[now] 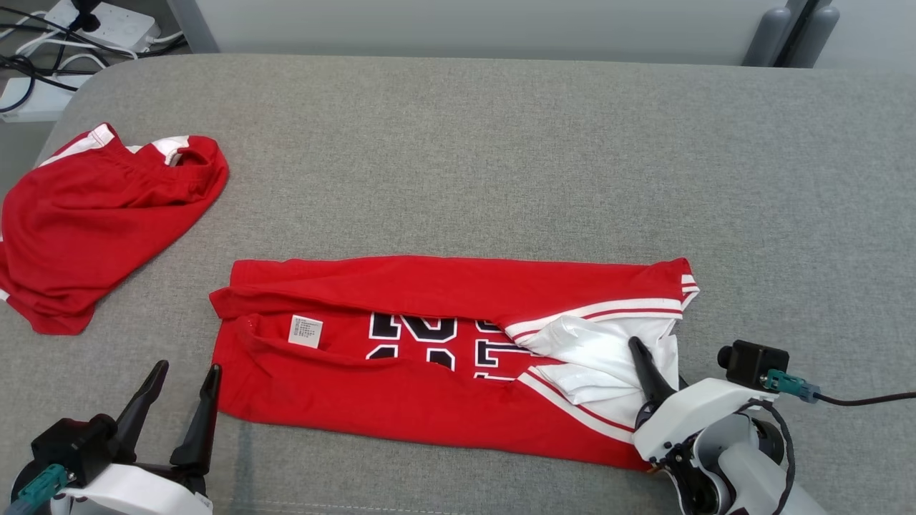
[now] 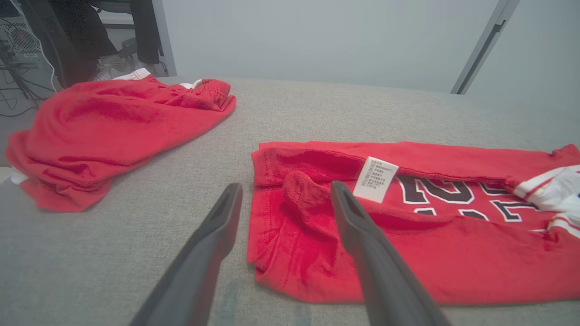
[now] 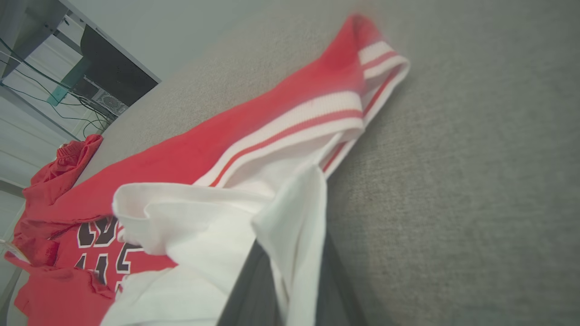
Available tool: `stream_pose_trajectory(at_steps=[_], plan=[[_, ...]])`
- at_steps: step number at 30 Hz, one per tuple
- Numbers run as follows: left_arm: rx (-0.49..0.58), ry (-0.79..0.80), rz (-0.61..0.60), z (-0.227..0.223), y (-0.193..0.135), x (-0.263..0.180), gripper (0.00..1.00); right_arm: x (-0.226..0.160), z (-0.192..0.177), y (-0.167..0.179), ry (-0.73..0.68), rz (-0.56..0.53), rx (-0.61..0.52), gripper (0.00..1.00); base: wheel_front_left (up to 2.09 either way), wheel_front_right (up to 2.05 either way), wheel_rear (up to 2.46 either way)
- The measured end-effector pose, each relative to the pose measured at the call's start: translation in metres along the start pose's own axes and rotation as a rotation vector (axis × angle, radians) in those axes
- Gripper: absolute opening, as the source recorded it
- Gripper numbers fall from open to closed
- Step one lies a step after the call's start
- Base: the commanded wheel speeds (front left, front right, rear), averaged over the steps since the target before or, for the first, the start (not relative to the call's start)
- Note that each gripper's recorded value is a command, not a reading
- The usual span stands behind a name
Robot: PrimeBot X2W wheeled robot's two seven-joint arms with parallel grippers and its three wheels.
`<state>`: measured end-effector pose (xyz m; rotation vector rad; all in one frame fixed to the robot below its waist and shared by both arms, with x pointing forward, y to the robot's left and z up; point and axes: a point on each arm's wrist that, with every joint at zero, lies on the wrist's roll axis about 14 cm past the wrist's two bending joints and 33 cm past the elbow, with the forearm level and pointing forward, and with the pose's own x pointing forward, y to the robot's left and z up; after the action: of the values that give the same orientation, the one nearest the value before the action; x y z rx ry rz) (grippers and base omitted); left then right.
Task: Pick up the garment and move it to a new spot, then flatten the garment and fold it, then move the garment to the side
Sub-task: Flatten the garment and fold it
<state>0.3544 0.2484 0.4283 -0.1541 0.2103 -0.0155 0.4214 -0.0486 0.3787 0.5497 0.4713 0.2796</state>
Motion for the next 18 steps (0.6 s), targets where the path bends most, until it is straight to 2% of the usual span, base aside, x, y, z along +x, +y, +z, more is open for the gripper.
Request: stream_pose_trajectory(at_steps=[6, 18], plan=[[-0.002, -0.006, -0.029, 0.001, -0.010, 0.002, 1.00, -0.005, 0.011, -0.016, -0.040, -0.055, -0.018, 0.00, 0.00, 0.00, 0.00], [-0.009, 0.004, -0.101, -0.004, -0.036, 0.006, 1.00, -0.030, 0.059, -0.063, -0.169, -0.176, -0.073, 0.00, 0.00, 0.00, 0.00]])
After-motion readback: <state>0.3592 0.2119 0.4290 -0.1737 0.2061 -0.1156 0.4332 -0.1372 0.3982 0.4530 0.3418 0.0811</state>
